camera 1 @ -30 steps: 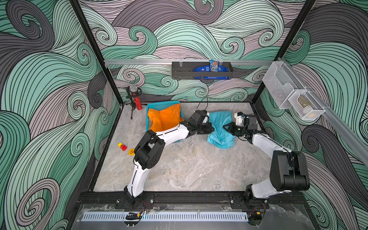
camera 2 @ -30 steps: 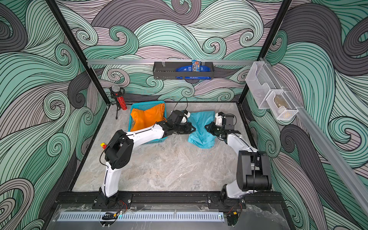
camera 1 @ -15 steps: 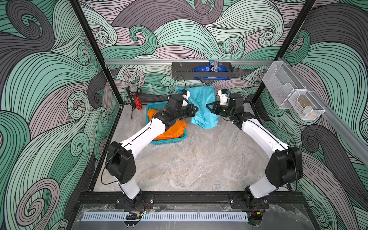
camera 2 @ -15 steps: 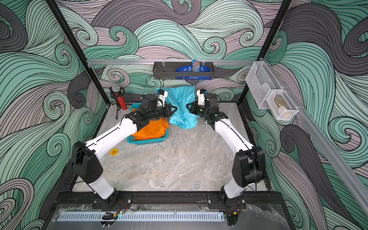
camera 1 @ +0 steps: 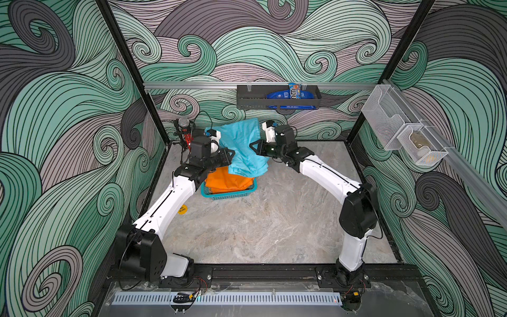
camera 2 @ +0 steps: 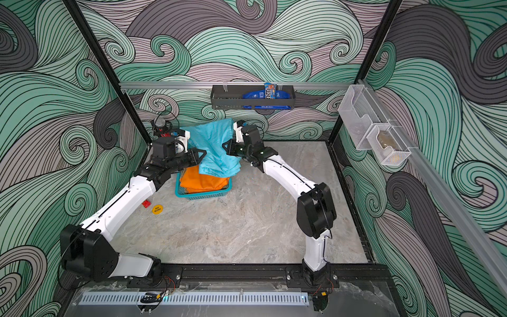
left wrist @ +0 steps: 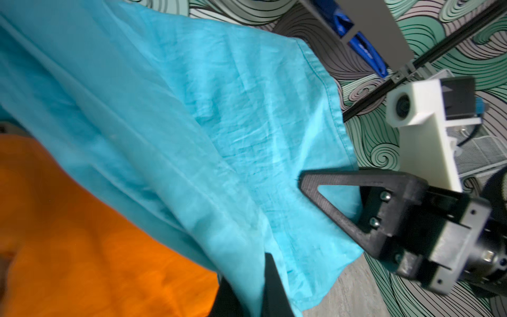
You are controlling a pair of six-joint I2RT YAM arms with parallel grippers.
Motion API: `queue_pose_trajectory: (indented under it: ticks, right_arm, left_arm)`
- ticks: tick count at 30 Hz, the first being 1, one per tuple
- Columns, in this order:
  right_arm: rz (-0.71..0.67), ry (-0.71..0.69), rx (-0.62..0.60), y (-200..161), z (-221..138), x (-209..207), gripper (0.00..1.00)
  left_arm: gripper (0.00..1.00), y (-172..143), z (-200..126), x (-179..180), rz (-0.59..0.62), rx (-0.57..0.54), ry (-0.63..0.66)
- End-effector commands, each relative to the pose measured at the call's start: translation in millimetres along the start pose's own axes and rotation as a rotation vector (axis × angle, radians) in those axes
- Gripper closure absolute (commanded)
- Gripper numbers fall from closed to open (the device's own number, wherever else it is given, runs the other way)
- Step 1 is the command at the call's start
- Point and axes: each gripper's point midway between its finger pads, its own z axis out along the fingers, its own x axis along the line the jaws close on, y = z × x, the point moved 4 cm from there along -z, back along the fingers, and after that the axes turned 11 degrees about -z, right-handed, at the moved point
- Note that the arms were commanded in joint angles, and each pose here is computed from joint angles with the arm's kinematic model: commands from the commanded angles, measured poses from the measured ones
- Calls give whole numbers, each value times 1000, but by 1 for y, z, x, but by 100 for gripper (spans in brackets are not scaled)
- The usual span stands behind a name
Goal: Put the folded long pants in the basket
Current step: Place the long pant in the basket.
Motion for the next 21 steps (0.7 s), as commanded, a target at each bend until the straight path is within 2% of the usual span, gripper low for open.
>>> queue_pose_trajectory:
  ticks: [1,6,11,21]
  right_arm:
    - [-14,63,-14,5,10,30,100]
    - [-9,59,34,-17,36,33,100]
    - [9,38,90,-41,56,19,100]
    - [26,6,170,-74,88,-12,100]
  left_arm:
    - [100,22,-17,15,34,-84,-7]
    - [100,26,-26,56,4,-115,74]
    - [100,19,-21,90,-56,-108,142]
    - [100,-12,4,136,-119,20,252]
